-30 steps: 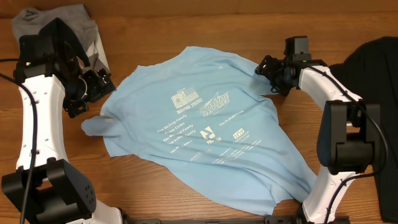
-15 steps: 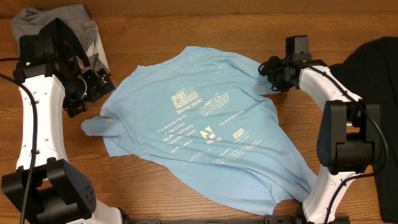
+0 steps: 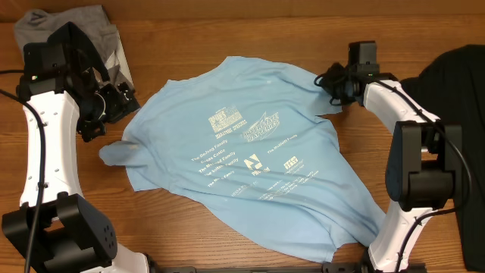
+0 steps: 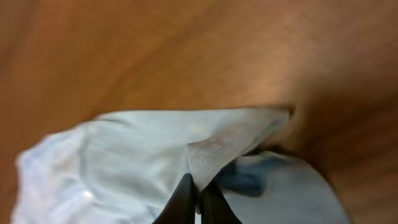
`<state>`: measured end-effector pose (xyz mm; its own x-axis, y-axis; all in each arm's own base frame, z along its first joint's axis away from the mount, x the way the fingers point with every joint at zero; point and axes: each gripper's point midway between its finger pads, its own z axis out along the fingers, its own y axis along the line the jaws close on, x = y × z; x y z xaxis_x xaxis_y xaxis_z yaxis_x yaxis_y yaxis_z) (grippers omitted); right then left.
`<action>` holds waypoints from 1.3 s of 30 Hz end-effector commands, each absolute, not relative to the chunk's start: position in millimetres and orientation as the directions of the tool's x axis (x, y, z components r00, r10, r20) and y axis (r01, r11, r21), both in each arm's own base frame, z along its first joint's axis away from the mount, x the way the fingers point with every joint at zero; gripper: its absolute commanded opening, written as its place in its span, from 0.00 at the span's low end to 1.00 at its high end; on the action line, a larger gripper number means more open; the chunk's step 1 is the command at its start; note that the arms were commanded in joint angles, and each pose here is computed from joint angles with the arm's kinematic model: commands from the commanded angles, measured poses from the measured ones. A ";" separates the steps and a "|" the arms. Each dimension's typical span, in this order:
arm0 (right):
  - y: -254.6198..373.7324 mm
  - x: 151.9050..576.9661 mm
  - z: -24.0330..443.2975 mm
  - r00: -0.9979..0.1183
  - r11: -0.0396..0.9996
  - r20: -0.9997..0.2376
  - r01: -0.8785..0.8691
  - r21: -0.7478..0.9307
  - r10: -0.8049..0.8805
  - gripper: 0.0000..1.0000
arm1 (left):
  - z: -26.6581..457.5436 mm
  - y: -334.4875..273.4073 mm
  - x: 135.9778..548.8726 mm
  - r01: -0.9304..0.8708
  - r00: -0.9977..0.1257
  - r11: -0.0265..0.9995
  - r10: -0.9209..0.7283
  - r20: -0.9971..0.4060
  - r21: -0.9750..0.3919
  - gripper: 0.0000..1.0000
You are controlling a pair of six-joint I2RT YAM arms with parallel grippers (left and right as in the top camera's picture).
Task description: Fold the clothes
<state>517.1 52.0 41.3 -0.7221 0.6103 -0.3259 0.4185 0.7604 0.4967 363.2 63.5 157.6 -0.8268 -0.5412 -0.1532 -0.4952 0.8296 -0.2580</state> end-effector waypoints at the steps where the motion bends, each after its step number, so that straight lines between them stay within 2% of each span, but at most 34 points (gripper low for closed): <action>1: 62.4 553.2 87.5 -0.677 0.719 -0.373 0.338 0.607 0.634 0.04 | 154.9 62.2 364.3 -0.478 -0.838 0.842 -0.523 -0.158 -0.250 1.00; 5: 61.7 593.8 155.7 -0.582 0.713 -0.497 0.220 0.666 0.644 0.04 | 153.6 62.3 364.5 -0.478 -0.838 0.842 -0.522 -0.159 -0.250 1.00; 12: 30.9 630.8 248.2 -0.353 0.724 -0.643 0.181 0.666 0.679 0.04 | 129.8 56.5 352.7 -0.484 -0.849 0.842 -0.518 -0.106 -0.240 1.00; 13: 24.2 634.1 262.3 -0.322 0.726 -0.659 0.173 0.665 0.680 0.05 | 122.4 52.1 351.4 -0.471 -0.858 0.850 -0.503 -0.100 -0.237 1.00; 15: 14.0 635.9 272.6 -0.294 0.727 -0.669 0.180 0.663 0.683 0.14 | 116.7 45.8 351.5 -0.453 -0.868 0.858 -0.486 -0.099 -0.240 1.00; 16: 5.5 635.7 276.7 -0.283 0.725 -0.670 0.194 0.661 0.686 0.27 | 114.0 41.5 352.0 -0.439 -0.876 0.865 -0.473 -0.099 -0.243 1.00; 17: -0.5 634.7 278.2 -0.283 0.723 -0.667 0.206 0.660 0.689 0.45 | 112.4 36.8 352.6 -0.420 -0.885 0.874 -0.453 -0.102 -0.244 1.00; 18: -8.3 632.1 279.0 -0.290 0.720 -0.661 0.228 0.655 0.692 0.82 | 111.5 32.0 353.6 -0.398 -0.895 0.885 -0.432 -0.107 -0.242 1.00; 19: -16.5 629.0 279.7 -0.299 0.722 -0.658 0.250 0.645 0.691 1.00 | 111.5 26.6 355.0 -0.374 -0.905 0.895 -0.409 -0.114 -0.243 1.00; 23: -51.2 605.5 289.2 -0.359 0.743 -0.650 0.348 0.572 0.670 1.00 | 114.4 -4.0 366.7 -0.237 -0.944 0.940 -0.283 -0.169 -0.246 1.00; 25: -59.5 581.0 307.4 -0.410 0.760 -0.641 0.392 0.519 0.649 1.00 | 114.5 -19.4 369.5 -0.191 -0.954 0.954 -0.235 -0.187 -0.230 0.95; 27: -59.9 561.9 321.9 -0.429 0.757 -0.626 0.423 0.498 0.651 1.00 | 114.2 -22.2 370.6 -0.179 -0.955 0.961 -0.221 -0.196 -0.212 0.87; 29: -56.7 540.5 340.1 -0.445 0.756 -0.613 0.436 0.488 0.653 1.00 | 113.3 -17.5 371.1 -0.197 -0.951 0.963 -0.233 -0.202 -0.183 0.71; 30: -53.1 528.6 350.5 -0.452 0.757 -0.609 0.437 0.486 0.652 1.00 | 112.7 -12.4 371.0 -0.228 -0.945 0.960 -0.258 -0.203 -0.162 0.66; 34: -40.6 475.0 392.2 -0.458 0.755 -0.602 0.433 0.492 0.654 1.00 | 111.1 -0.7 365.6 -0.274 -0.937 0.951 -0.298 -0.183 -0.143 0.67; 39: -34.0 412.0 414.7 -0.470 0.736 -0.567 0.465 0.492 0.676 1.00 | 109.6 6.0 358.0 -0.296 -0.937 0.946 -0.315 -0.153 -0.135 0.79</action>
